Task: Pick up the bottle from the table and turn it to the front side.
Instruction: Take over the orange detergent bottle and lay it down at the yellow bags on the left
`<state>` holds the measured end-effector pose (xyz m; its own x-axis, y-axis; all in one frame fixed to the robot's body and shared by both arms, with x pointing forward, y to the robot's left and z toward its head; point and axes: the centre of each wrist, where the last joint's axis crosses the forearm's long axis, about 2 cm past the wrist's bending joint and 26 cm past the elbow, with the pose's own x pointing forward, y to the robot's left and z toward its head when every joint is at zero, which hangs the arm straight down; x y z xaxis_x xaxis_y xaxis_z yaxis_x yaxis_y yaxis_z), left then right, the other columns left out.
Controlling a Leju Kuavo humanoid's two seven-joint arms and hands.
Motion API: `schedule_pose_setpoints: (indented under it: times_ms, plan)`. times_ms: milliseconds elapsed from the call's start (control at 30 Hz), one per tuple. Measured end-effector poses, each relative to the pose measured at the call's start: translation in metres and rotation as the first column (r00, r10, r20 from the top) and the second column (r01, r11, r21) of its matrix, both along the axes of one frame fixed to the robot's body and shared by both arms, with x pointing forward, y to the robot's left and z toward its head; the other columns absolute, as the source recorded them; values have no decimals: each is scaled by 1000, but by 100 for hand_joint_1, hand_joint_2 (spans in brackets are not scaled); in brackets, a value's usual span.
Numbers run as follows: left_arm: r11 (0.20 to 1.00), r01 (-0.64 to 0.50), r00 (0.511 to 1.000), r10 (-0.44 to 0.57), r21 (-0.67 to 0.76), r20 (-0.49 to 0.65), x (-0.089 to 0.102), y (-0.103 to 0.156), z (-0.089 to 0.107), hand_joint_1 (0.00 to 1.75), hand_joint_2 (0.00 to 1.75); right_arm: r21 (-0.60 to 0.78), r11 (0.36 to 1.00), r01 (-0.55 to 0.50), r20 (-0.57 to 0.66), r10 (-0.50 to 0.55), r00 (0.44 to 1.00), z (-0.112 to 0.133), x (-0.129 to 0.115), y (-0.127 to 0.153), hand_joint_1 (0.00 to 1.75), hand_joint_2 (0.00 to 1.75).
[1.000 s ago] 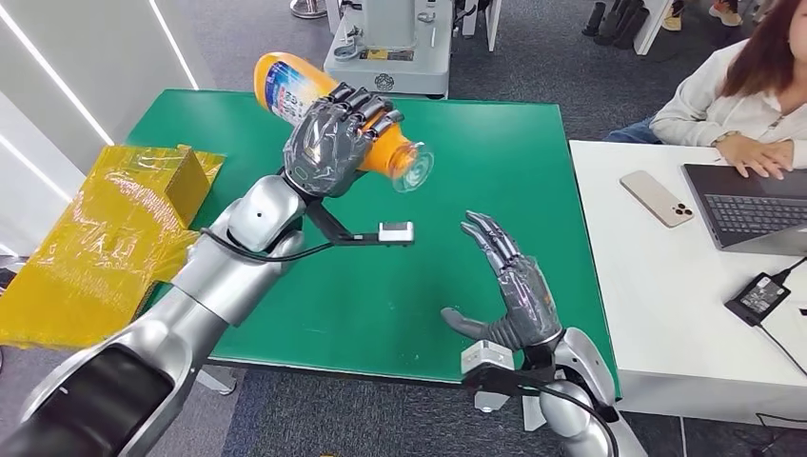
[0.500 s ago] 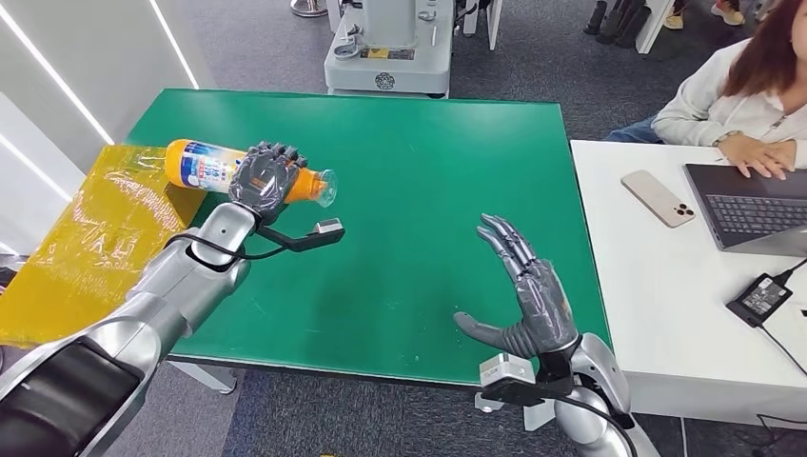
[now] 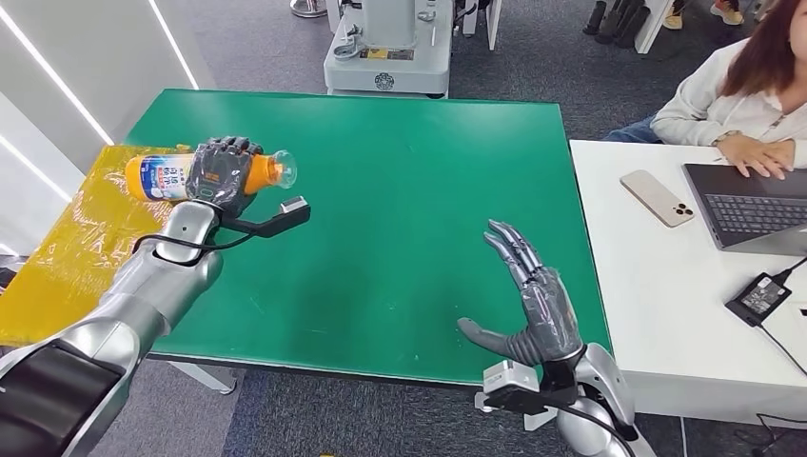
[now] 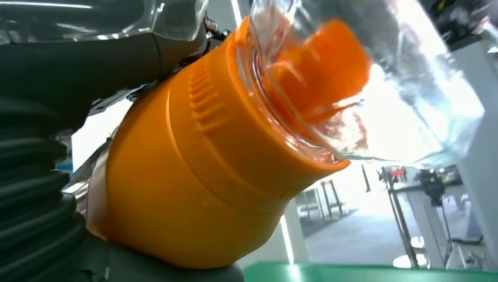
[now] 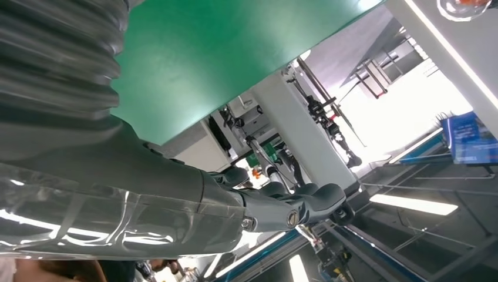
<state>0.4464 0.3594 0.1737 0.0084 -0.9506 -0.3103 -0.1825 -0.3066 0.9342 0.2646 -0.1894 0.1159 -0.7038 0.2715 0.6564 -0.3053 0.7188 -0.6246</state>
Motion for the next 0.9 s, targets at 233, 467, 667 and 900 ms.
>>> schedule_pose_setpoints:
  times_ms: [233, 467, 667, 900]
  plan:
    - [995, 7, 998, -12, -98, -56, -9, 1, -16, 175, 175, 10, 1000, 3, -12, -3, 1000, -1, 0, -3, 0, 175]
    - [994, -14, 989, -2, -106, -147, -32, -3, -54, 175, 175, 16, 1000, 8, -25, -8, 1000, -6, -3, -10, 0, 175]
    - [997, -42, 976, 28, -58, -215, -50, -2, -79, 175, 175, 8, 1000, 8, -31, -8, 1000, -11, -8, -15, 0, 175]
    - [997, -55, 961, 68, 56, -269, -58, 2, -90, 175, 175, 1, 1000, -5, -35, 5, 999, -15, -19, -17, 0, 175]
